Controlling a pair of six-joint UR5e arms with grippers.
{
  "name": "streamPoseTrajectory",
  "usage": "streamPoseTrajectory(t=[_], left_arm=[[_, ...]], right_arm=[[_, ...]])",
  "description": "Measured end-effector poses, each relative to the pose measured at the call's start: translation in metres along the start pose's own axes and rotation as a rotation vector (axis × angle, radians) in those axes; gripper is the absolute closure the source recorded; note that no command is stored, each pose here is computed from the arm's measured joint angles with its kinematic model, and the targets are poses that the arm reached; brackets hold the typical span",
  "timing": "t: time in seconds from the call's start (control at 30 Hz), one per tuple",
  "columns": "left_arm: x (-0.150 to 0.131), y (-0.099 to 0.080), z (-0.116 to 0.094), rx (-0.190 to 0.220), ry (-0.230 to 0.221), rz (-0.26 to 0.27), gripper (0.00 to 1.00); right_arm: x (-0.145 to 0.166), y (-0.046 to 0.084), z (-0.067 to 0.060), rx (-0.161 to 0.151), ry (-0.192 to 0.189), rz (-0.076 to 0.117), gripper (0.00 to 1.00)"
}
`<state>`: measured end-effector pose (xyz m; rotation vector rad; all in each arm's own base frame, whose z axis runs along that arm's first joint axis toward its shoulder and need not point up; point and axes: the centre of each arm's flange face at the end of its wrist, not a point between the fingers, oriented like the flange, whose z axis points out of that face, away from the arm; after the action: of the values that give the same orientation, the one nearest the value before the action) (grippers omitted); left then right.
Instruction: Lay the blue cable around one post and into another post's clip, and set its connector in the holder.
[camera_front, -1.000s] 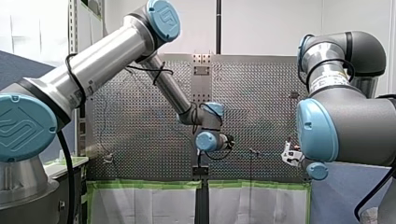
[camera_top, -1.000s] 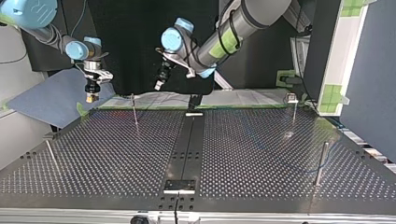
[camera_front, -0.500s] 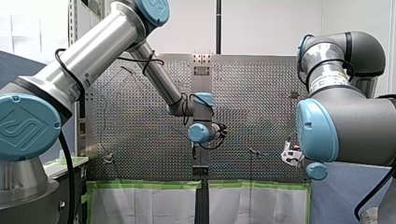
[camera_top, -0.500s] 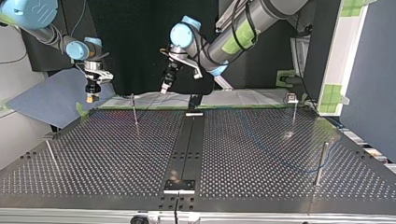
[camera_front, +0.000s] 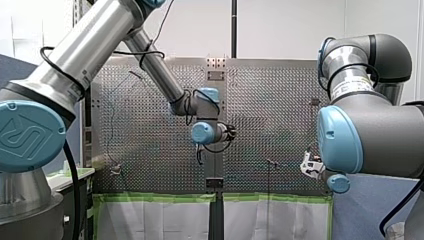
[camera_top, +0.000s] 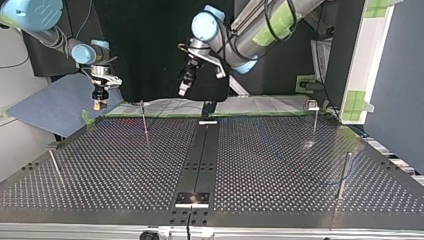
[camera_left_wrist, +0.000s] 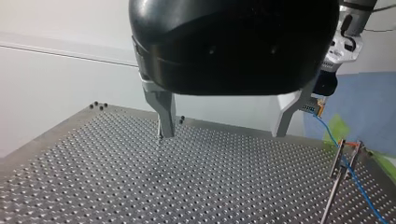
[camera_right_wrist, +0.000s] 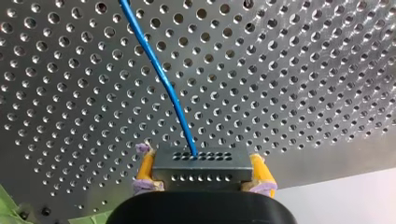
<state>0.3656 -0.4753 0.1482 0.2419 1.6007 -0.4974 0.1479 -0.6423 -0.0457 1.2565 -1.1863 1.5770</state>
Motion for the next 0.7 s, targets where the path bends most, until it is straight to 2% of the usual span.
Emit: streamPoseTrajectory(t=[0.7], left_arm=[[-0.036,0.026,-0.055,-0.031,-0.017,-0.005,0.02]], right_arm=[[-0.002,-0.004,0.000,0.013,-0.005,0.002,0.64]])
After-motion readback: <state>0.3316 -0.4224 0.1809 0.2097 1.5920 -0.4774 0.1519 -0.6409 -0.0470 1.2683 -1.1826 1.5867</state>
